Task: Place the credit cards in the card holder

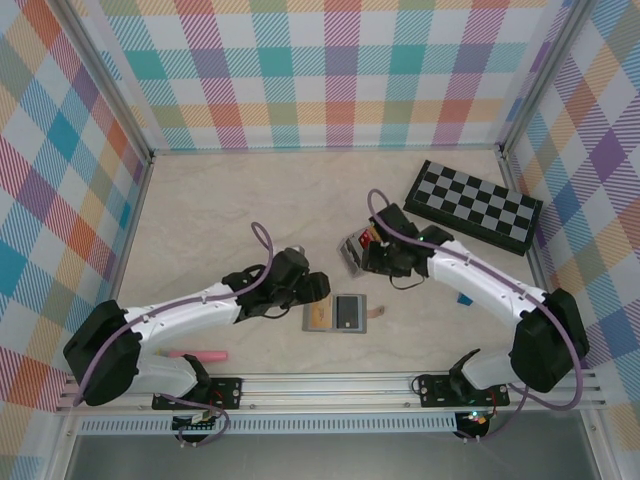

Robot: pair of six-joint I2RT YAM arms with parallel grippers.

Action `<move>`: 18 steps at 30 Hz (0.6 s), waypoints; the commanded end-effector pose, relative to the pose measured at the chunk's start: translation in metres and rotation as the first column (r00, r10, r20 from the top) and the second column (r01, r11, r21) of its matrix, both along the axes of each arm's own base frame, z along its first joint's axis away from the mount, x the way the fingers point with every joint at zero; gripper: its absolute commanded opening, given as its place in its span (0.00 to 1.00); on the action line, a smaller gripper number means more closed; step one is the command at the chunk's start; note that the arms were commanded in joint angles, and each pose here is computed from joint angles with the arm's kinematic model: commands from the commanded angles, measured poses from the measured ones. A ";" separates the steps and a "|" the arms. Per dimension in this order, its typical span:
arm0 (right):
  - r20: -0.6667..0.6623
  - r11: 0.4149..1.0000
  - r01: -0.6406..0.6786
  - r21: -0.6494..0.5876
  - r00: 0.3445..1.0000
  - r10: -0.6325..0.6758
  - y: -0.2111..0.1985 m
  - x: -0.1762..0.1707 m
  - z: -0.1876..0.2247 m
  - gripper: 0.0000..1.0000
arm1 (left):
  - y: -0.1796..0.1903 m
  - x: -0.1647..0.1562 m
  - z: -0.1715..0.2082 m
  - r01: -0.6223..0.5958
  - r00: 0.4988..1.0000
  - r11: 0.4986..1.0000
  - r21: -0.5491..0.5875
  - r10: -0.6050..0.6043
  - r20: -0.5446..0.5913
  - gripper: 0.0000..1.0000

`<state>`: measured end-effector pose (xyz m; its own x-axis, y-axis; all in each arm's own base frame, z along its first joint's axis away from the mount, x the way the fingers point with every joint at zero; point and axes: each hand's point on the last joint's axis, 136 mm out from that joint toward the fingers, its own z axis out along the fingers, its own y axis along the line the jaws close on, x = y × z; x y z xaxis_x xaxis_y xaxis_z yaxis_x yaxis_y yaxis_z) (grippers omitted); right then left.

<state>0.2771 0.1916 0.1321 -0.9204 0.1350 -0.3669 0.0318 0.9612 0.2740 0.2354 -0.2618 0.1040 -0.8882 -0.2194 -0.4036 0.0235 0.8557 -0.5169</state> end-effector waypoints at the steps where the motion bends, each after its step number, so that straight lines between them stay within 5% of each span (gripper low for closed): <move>1: 0.001 0.991 -0.060 -0.119 0.998 0.060 -0.019 0.017 0.000 0.40 | 0.002 0.008 -0.003 -0.041 0.997 0.998 -0.056 0.037 -0.061 0.71; 10: -0.044 0.959 -0.247 -0.142 0.969 0.243 0.025 0.049 -0.011 0.40 | -0.001 0.034 -0.008 -0.123 0.985 0.986 -0.116 0.107 -0.136 0.75; 18: -0.078 0.873 -0.316 -0.372 0.948 0.310 0.033 0.066 -0.033 0.42 | 0.004 0.039 -0.010 -0.164 0.978 0.979 -0.118 0.146 -0.147 0.85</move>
